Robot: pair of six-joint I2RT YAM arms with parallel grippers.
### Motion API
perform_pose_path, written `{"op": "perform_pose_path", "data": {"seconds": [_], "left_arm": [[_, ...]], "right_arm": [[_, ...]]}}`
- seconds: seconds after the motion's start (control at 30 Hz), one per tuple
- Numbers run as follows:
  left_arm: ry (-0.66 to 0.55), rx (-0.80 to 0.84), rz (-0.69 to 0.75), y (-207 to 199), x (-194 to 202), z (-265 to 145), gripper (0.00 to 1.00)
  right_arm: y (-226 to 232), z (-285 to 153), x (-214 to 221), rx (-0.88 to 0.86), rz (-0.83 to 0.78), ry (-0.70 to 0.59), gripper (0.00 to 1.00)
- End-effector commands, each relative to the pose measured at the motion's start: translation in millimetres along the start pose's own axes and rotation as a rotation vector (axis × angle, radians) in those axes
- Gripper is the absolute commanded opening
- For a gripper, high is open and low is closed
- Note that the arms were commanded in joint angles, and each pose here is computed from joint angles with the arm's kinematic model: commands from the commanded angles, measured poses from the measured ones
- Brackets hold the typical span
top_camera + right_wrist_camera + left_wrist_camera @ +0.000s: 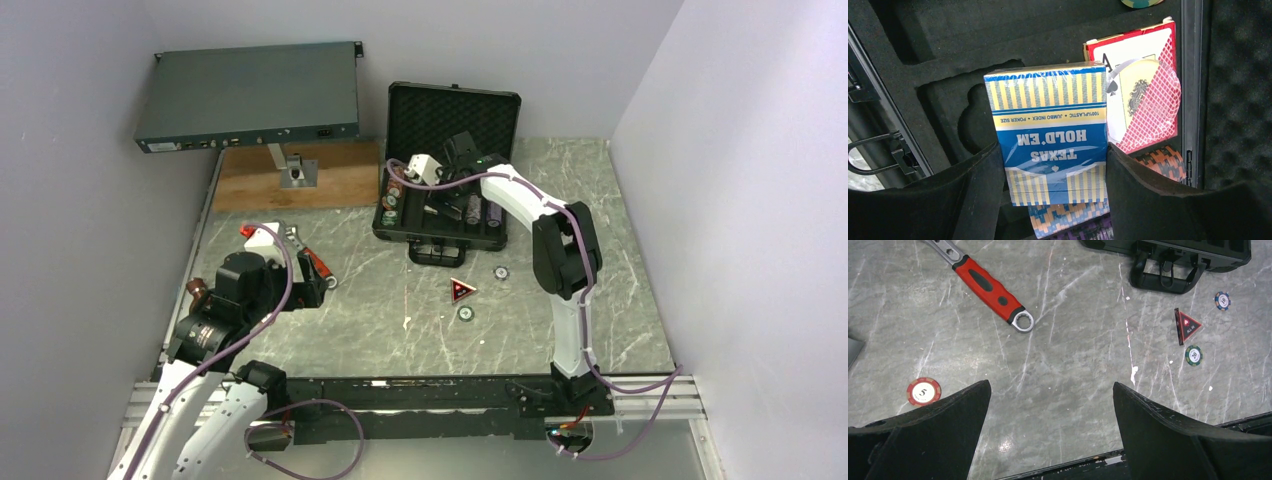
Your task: Pack up texas hold em set
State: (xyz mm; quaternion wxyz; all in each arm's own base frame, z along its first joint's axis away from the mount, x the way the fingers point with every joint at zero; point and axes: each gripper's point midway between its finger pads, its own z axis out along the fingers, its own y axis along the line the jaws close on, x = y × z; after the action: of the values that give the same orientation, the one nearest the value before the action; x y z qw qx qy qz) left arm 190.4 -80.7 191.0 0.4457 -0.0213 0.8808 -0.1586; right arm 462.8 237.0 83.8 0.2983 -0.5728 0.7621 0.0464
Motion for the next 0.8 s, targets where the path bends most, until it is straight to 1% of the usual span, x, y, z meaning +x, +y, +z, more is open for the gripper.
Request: {"op": "perform_pose_path", "data": {"seconds": [0.0,0.13,0.27,0.4,0.6,0.77], "left_arm": [[-0.029,0.013,0.005,-3,-9,2,0.99],[-0.028,0.01,0.004,-2,-9,2,0.99],[-0.026,0.014,0.005,-2,-8,2,0.99],[-0.025,0.013,0.008,-2,-8,3,0.99],[-0.024,0.013,0.009,-3,-8,4,0.99],[-0.03,0.015,0.008,-3,-9,3,0.99]], "right_arm": [[-18,-18,-30,0.06,-0.028,-0.088,0.0],[15,-13,-22,-0.03,-0.082,-0.068,0.0],[44,-8,-2,-0.099,-0.114,-0.029,0.0],[58,-9,7,-0.127,-0.123,-0.017,0.0],[73,-14,4,-0.172,-0.15,-0.031,0.0],[78,-15,3,-0.191,-0.114,-0.034,0.01]]}}
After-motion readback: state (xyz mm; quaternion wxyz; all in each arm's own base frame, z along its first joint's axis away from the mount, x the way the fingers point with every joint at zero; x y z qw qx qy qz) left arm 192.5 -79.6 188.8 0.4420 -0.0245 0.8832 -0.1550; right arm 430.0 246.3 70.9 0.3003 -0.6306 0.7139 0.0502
